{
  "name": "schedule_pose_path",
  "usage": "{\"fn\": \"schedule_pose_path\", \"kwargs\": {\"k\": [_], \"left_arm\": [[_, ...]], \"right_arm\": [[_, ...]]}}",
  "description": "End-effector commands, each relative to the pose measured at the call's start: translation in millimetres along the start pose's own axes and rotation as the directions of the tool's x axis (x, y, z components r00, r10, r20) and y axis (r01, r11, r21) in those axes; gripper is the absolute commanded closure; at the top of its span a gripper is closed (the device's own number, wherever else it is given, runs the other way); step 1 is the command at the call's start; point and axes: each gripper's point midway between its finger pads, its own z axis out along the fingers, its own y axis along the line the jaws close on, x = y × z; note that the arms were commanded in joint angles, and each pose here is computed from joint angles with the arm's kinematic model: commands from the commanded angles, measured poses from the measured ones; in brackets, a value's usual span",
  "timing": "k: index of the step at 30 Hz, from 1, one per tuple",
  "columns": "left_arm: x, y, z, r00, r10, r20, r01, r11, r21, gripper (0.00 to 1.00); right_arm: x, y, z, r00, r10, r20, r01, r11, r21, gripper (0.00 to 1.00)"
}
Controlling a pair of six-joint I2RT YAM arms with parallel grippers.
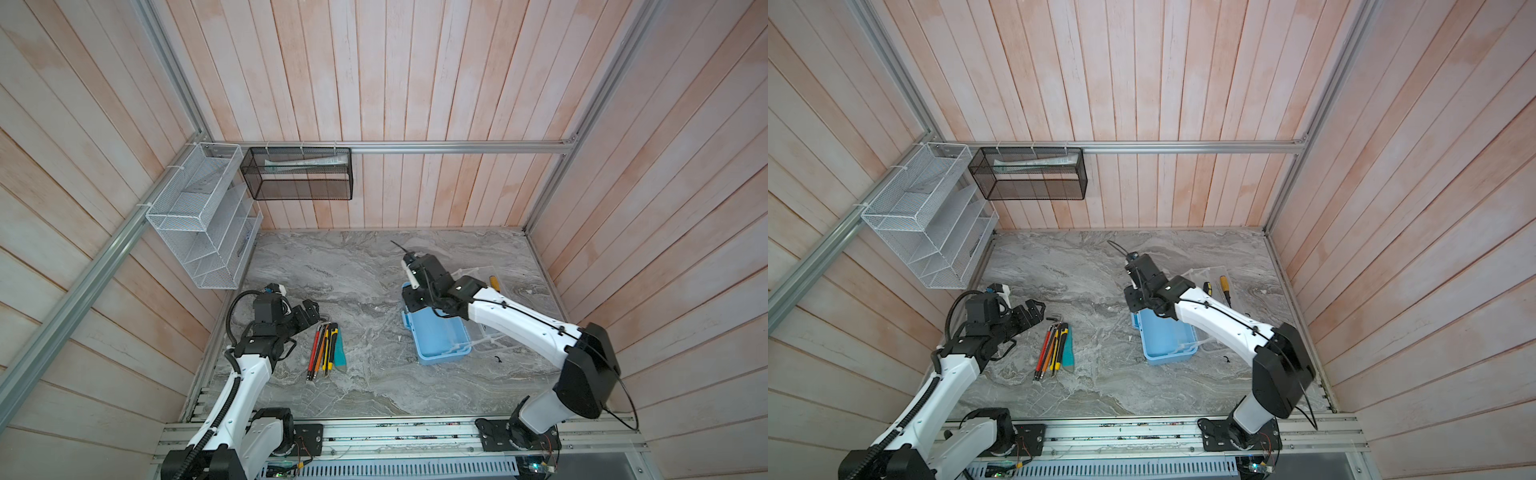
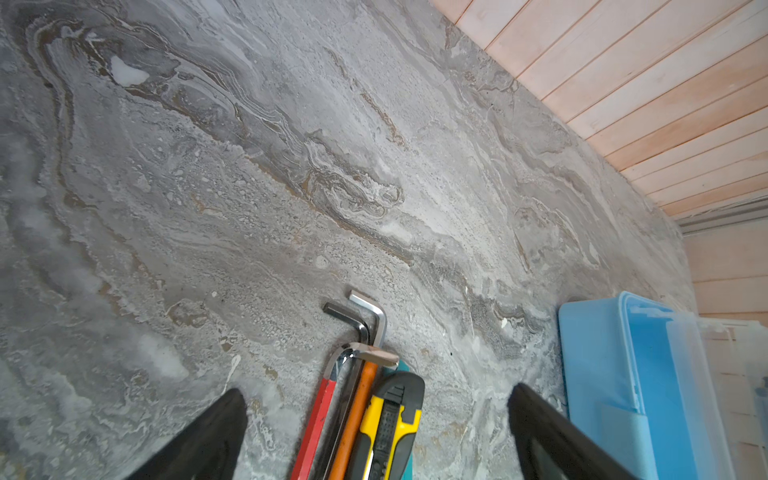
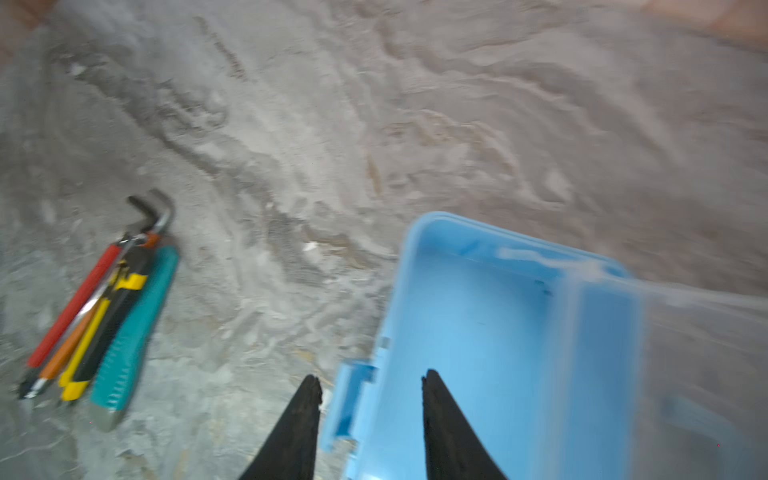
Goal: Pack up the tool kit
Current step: 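Move the right gripper back over the tools to the teal knife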
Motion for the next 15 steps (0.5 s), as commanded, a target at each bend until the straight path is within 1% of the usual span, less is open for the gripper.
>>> {"fn": "schedule_pose_path", "kwargs": {"k": [1,4,6,12,15], "left_arm": [[5,14,4,0.998,-0.055,0.011,0.056,0.998,-0.011,0.00],[3,22,4,0.993,-0.116,0.010,0.116,0.993,0.020,0.00],[2,27,2,0.990,-0.138,0.020,0.138,0.990,0.024,0.00],[-6,25,-6,0.990,-0.127,0.052,0.126,0.992,0.029,0.00],[-11,22,-10,0.992,-0.108,0.064,0.106,0.994,0.031,0.00]], "right_arm": [[3,69,27,0.999,0.020,-0.026,-0.024,0.982,-0.186,0.60],[19,107,49,0.995,-0.056,-0.088,0.035,0.974,-0.223,0.58],[26,119,61,0.988,-0.094,-0.121,0.067,0.976,-0.207,0.58],[53,151,92,0.968,-0.137,-0.210,0.080,0.963,-0.258,0.57],[64,161,102,0.955,-0.159,-0.251,0.094,0.963,-0.253,0.57]]}}
